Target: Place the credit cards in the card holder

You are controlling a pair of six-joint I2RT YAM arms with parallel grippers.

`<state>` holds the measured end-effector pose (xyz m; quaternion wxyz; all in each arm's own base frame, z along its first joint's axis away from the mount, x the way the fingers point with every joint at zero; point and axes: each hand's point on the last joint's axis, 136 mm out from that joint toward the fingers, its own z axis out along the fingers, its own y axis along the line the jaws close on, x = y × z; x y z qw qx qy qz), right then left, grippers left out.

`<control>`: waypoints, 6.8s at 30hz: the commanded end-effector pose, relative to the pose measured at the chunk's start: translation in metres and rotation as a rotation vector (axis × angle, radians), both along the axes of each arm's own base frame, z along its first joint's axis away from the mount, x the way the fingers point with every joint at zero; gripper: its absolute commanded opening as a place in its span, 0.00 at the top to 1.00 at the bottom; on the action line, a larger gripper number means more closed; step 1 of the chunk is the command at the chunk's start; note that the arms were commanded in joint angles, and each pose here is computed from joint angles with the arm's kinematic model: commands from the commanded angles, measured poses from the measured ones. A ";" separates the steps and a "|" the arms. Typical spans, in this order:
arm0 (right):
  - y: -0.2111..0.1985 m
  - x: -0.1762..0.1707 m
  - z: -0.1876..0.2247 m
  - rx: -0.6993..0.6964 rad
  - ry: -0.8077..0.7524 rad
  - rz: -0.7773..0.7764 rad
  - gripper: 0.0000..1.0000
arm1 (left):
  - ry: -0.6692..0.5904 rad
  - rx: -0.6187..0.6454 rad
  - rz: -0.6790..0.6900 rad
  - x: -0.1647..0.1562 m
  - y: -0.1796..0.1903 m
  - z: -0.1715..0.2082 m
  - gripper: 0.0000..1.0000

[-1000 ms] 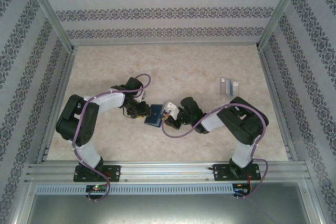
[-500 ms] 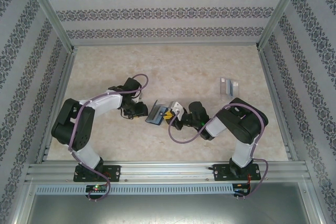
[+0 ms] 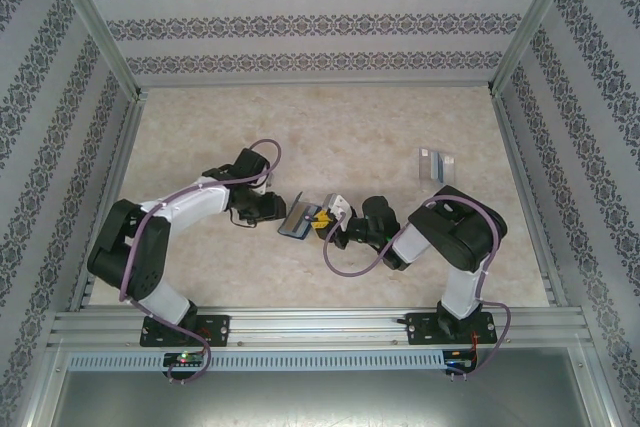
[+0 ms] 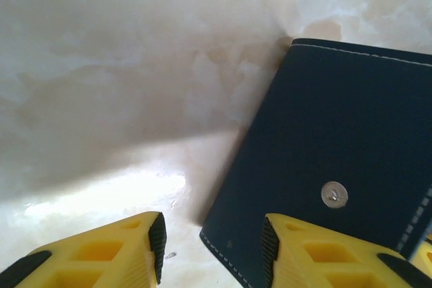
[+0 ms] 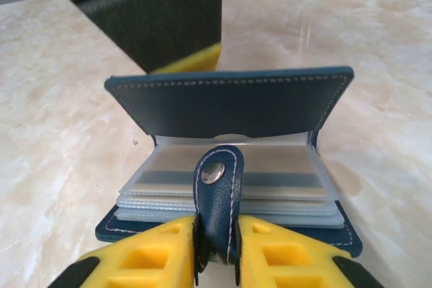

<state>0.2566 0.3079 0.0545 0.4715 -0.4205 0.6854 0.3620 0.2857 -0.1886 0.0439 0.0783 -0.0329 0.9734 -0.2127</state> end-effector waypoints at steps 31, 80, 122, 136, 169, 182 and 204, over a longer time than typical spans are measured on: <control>0.005 -0.004 -0.020 -0.229 -0.045 0.022 0.60 | 0.003 0.067 -0.038 0.003 -0.035 -0.021 0.51; 0.000 -0.017 -0.026 -0.347 0.116 -0.063 0.44 | -0.043 0.011 -0.217 0.001 -0.066 0.014 0.83; -0.033 -0.003 -0.019 -0.183 -0.117 -0.242 0.81 | -0.024 0.025 -0.168 0.008 -0.066 0.001 0.73; -0.027 -0.013 -0.005 -0.109 -0.142 -0.172 0.81 | 0.013 0.055 -0.177 0.007 -0.078 -0.025 0.78; -0.030 -0.022 -0.015 -0.144 -0.041 -0.187 0.75 | -0.008 0.154 -0.177 0.003 -0.070 -0.028 0.76; -0.021 0.002 -0.028 -0.206 0.059 -0.138 0.74 | -0.052 -0.214 -0.207 -0.003 -0.105 0.038 0.75; -0.007 0.003 -0.024 -0.205 -0.006 -0.030 0.74 | 0.024 -0.159 -0.263 0.008 -0.090 0.017 0.79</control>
